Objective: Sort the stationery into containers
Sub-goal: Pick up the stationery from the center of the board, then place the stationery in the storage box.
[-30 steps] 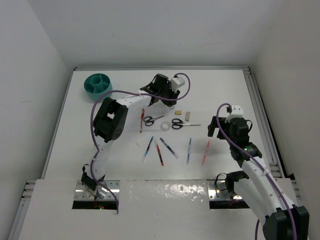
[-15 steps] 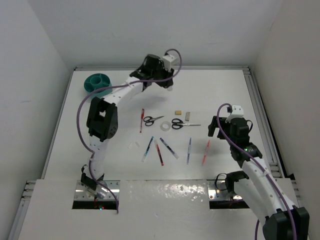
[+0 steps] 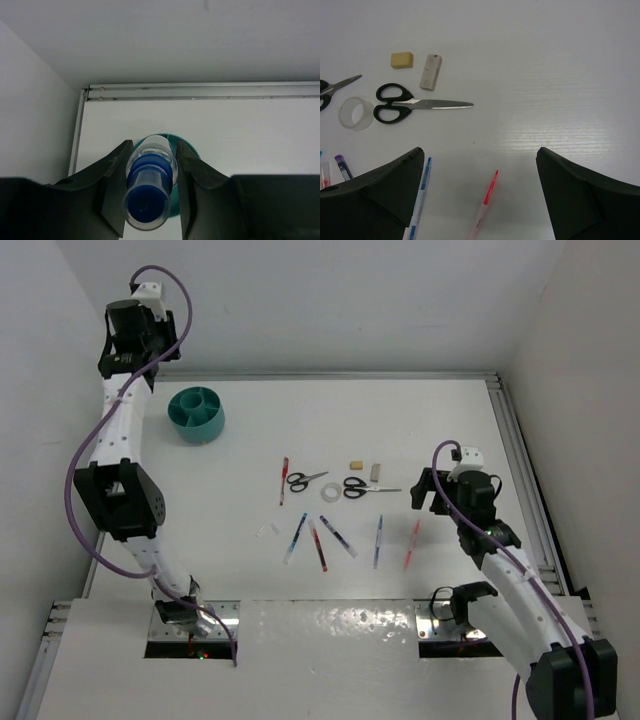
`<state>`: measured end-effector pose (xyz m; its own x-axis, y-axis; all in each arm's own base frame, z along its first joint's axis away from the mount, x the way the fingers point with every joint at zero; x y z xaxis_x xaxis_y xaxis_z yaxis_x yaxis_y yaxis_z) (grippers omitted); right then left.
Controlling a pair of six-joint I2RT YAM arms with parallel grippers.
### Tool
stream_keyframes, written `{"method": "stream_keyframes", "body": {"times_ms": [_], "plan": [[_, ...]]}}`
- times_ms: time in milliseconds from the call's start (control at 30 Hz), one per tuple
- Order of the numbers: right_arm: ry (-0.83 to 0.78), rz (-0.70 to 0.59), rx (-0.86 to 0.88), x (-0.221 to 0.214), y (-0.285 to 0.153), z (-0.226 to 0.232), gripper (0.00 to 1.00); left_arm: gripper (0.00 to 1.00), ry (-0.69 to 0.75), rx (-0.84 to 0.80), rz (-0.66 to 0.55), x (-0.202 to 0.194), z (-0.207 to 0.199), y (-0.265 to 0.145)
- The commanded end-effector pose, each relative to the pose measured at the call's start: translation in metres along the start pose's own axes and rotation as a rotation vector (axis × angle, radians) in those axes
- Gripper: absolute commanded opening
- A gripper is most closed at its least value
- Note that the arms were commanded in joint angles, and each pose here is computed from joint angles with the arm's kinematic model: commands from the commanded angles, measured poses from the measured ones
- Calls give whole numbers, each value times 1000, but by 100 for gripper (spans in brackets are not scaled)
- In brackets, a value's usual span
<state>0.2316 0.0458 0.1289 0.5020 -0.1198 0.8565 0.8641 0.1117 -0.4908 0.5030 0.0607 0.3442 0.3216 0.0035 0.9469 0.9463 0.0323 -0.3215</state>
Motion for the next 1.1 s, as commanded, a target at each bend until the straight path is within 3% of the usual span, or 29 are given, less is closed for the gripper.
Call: {"method": "stream_keyframes", "body": {"times_ms": [0,400,1000,1033,1067], "plan": [[17,-88,60,32,0,14,91,0,28,-10,79,-24,7,16],[49,-91,40,29,-6,11,90,0,15,-87,132,-77,11,35],[51,-85,11,32,-15,8,90,0,31,-21,204,-120,28,67],[46,-81,8,31,-14,8,90,0,32,-26,206,-121,27,68],[47,-82,7,32,-15,8,90,10,30,-37,211,-124,25,69]]}}
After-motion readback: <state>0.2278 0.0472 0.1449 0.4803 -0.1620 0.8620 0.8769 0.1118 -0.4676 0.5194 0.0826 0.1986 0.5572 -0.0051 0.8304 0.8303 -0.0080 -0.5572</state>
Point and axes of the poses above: each gripper's point midway between its finger pads, its own y axis out along the fingers, its own z axis along the line the jaws close on, x = y × z, the point moved 5 cm from there along -y, back along the fingers, and after that the axes turned 2 degrees about -y, right-handed, at the moved point
